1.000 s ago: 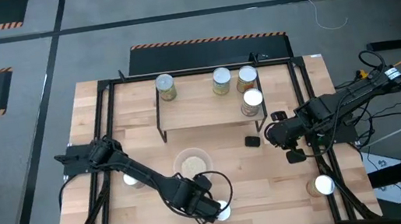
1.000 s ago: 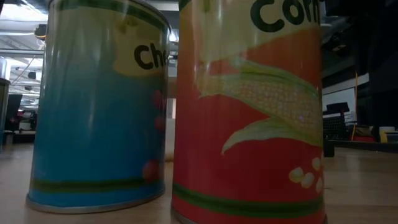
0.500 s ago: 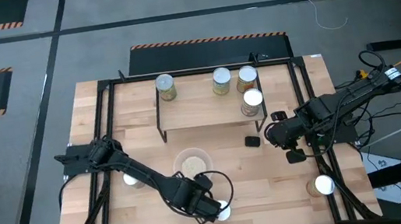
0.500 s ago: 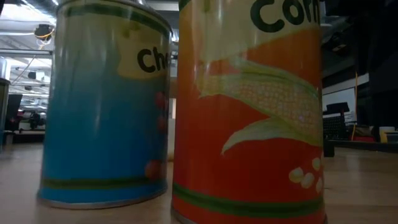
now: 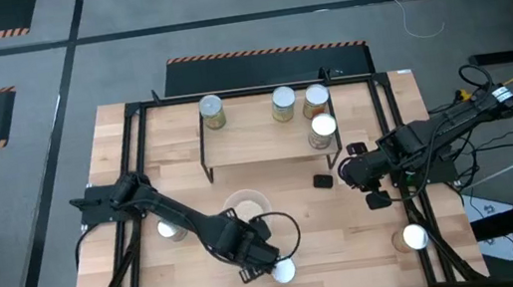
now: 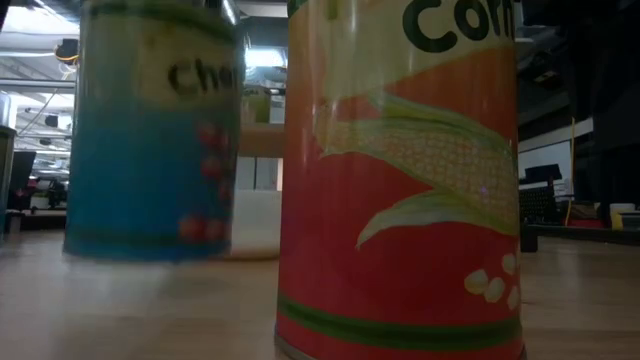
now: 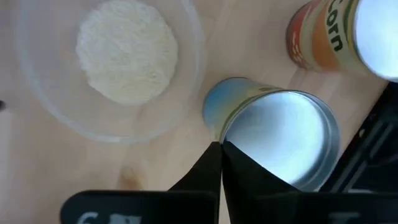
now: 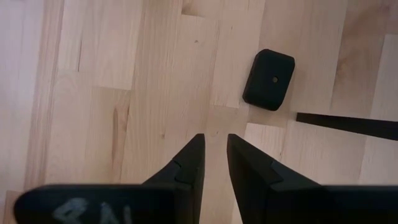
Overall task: Pick and place cans onto a shelf
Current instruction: Put the canned bottom cherries on the shelf
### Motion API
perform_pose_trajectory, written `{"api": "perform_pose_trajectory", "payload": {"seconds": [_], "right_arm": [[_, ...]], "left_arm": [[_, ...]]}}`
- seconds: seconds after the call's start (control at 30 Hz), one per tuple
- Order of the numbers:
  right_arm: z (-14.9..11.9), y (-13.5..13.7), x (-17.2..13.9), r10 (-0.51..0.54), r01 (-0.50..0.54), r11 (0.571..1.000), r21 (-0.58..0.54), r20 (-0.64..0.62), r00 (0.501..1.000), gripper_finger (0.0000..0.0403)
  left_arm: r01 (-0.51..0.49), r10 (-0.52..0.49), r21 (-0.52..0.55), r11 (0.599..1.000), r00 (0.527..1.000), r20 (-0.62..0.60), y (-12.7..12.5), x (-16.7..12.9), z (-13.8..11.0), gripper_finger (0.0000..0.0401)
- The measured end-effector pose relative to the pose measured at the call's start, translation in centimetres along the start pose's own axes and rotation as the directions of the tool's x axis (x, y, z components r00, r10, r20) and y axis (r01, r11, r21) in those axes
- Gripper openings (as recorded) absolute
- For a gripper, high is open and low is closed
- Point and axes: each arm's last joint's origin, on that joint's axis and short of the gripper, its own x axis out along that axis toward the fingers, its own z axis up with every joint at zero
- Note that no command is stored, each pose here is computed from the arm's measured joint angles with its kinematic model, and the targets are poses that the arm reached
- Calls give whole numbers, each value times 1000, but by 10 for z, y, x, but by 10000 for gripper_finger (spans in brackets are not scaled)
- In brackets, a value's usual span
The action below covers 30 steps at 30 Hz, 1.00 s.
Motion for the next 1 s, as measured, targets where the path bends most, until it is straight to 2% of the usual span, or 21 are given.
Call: {"api": "perform_pose_trajectory", "payload": {"seconds": [0.23, 0.5, 0.77, 1.0], "right_arm": [[2, 0, 0, 5, -5, 1000, 2, 24, 1000, 74], [5, 1, 0, 11, -11, 1000, 3, 53, 999, 74], [12, 2, -1, 25, -26, 1000, 4, 124, 992, 74], [16, 3, -1, 33, -34, 999, 4, 164, 986, 74]], "left_arm": [[35, -40, 99, 994, 998, 47, 32, -40, 9, 0], [82, -104, 142, 986, 983, 153, 86, -92, 20, 0], [75, -104, 110, 991, 952, 287, 151, -135, 29, 0], [21, -32, 34, 999, 940, 339, 208, -147, 43, 0]]}}
